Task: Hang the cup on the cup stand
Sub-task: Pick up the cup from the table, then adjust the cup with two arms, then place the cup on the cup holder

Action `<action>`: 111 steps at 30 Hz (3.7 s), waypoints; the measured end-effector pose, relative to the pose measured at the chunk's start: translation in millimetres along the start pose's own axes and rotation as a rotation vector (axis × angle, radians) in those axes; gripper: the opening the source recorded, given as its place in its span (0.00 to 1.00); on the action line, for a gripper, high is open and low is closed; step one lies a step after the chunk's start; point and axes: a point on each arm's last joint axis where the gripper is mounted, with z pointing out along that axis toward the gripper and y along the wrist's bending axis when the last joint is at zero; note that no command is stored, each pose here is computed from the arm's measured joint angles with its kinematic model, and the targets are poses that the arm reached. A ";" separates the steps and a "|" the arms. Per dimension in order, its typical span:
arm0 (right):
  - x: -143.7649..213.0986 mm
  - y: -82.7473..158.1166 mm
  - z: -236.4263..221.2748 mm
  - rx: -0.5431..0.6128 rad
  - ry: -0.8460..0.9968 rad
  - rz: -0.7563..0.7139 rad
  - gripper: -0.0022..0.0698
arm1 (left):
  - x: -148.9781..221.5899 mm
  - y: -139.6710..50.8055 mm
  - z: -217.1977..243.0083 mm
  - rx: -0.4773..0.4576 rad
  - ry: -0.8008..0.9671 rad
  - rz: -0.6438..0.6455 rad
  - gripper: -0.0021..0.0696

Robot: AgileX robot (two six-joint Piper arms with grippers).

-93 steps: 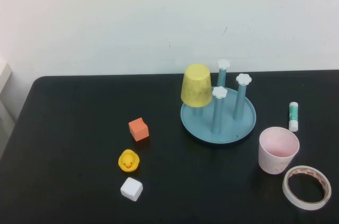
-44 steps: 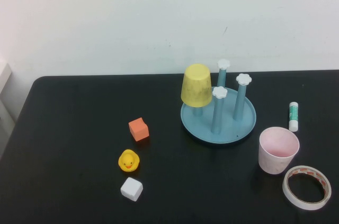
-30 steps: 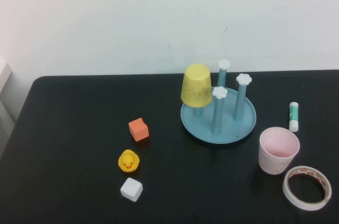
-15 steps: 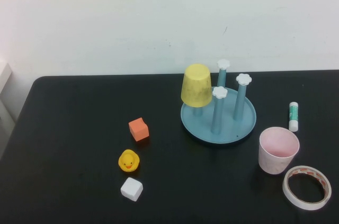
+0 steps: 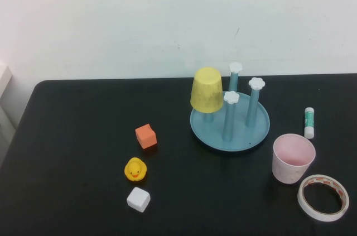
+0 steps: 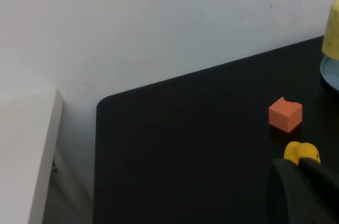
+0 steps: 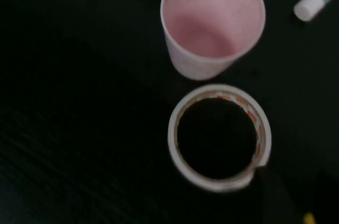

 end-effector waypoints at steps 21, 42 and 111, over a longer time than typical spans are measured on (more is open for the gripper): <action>-54.2 -35.8 141.7 -0.154 0.136 0.133 0.65 | 4.4 0.3 3.3 -0.011 -0.026 0.010 0.03; -80.4 -24.3 101.5 -0.142 0.029 0.149 0.06 | -18.4 -16.1 -1.6 0.316 -0.149 -1.149 0.52; -129.6 241.9 -38.0 -0.802 -0.181 -0.703 0.54 | -78.2 -8.6 -31.7 0.253 -0.519 -0.400 0.88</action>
